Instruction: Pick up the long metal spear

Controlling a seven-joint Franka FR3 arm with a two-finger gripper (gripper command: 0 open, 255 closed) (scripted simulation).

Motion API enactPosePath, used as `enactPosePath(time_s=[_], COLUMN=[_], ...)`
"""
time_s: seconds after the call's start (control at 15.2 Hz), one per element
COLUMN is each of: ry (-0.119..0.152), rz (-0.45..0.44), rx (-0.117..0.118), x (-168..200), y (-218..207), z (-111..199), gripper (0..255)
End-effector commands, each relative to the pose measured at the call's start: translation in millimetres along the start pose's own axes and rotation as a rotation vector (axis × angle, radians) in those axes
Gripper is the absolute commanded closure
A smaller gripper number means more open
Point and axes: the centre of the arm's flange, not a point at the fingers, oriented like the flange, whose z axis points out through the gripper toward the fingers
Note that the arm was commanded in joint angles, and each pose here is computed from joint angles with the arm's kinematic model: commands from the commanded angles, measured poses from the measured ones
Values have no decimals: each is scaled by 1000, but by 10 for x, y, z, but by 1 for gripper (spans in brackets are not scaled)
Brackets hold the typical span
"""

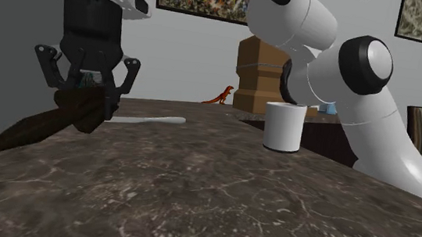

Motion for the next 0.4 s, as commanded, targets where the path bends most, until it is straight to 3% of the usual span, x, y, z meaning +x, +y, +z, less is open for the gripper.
enactPosePath(time_s=[0.0, 0.33], ry=[-4, -4], rz=[-3, -3], rx=[-6, -6], x=[-13, -15], y=[-9, -14], z=[-72, -238], gripper=[255, 255])
